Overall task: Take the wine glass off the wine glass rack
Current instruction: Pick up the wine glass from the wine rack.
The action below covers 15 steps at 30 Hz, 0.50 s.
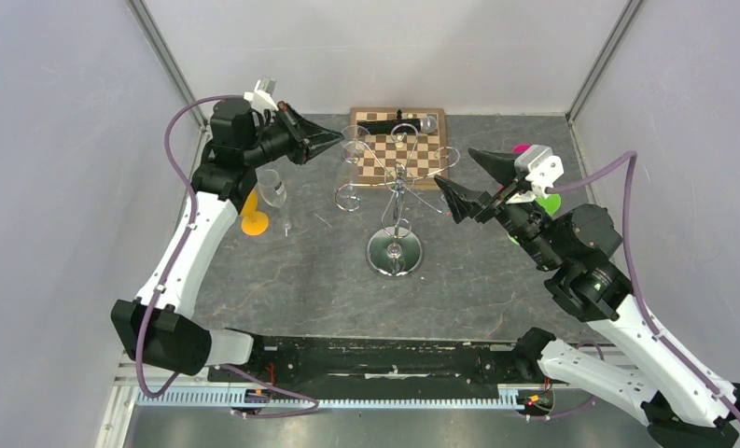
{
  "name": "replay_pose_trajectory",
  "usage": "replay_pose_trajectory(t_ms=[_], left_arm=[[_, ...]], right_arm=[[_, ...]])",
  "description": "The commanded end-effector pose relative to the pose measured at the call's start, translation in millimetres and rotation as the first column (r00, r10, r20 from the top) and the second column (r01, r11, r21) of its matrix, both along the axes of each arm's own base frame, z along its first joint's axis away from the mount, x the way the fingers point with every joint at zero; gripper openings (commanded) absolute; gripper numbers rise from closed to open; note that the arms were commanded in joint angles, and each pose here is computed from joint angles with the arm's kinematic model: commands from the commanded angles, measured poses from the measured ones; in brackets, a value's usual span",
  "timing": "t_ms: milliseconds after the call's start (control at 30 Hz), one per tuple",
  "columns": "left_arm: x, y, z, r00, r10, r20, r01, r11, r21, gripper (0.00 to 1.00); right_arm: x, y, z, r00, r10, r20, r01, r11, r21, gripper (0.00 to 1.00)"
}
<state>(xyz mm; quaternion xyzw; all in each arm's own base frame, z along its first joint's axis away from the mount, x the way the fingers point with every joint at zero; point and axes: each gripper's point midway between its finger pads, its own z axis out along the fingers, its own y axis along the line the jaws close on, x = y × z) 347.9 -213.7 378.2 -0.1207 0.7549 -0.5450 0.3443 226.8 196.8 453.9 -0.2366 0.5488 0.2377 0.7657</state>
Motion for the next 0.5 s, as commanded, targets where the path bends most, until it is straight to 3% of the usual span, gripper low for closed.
replay_pose_trajectory(t_ms=[0, 467], left_arm=[[-7.7, -7.0, 42.8, 0.989, -0.069, 0.132, 0.075, 0.996, -0.047, 0.02], [-33.8, -23.0, 37.6, 0.964, -0.217, 0.153, 0.221, 0.975, -0.011, 0.02]], right_arm=[[1.1, -6.8, 0.0, 0.999, -0.03, 0.016, 0.03, 1.0, -0.007, 0.73], [-0.2, -5.1, -4.1, 1.0, -0.017, 0.003, 0.017, 1.0, 0.004, 0.73]])
